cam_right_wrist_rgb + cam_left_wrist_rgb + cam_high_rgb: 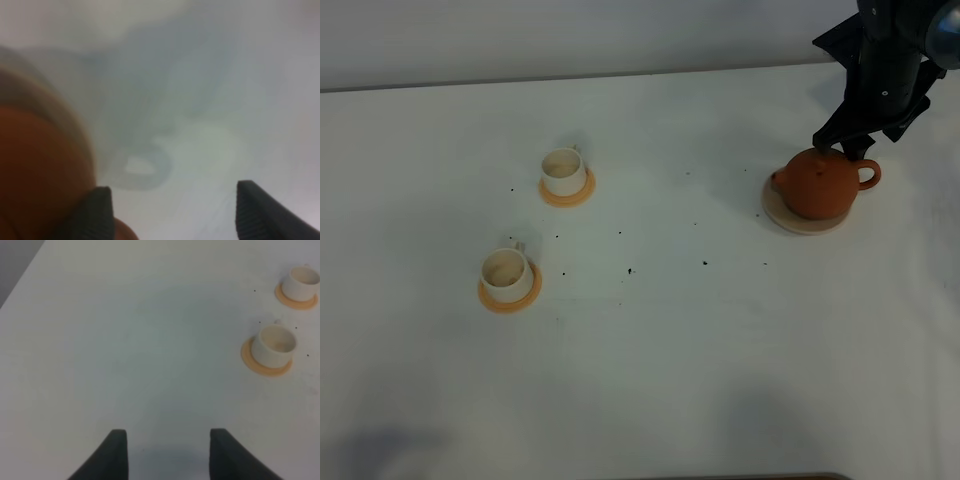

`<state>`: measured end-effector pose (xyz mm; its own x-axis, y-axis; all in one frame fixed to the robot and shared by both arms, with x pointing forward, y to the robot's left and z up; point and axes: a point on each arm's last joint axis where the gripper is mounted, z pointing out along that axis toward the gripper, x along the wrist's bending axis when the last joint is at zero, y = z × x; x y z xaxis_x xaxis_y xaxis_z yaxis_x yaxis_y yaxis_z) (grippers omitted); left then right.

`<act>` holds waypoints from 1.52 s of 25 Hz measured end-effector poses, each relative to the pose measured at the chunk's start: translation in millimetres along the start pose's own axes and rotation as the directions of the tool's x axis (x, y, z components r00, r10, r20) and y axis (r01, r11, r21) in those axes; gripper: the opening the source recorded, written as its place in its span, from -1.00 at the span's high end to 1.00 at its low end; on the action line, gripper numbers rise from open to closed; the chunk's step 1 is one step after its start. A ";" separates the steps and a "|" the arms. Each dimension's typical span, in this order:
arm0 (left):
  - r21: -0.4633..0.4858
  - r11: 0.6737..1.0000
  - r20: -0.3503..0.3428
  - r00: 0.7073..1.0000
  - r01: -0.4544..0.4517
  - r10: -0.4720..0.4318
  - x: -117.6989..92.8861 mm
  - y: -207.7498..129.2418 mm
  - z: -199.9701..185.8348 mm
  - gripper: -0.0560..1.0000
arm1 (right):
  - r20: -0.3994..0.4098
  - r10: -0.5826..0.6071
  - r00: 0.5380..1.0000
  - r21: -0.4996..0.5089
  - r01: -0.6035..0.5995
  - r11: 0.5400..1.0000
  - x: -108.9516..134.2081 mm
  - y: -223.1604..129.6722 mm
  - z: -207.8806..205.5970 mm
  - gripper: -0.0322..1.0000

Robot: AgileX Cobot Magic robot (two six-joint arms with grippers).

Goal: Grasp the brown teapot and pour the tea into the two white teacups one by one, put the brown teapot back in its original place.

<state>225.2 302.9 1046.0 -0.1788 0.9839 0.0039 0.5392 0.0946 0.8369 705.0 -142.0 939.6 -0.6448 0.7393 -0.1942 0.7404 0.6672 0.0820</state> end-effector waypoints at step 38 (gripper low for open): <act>0.000 1.000 0.000 1.000 0.000 0.000 0.0 0.0 0.0 0.17 | -0.038 0.124 0.992 0.002 -0.124 0.992 -10.5 -4.1 -2.4 -0.06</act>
<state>225.2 302.9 1046.0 -0.1788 0.9839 0.0039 0.5392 0.0947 0.8369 708.3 -152.3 943.7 -0.5544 0.8195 -0.1452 0.8151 0.5699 0.1040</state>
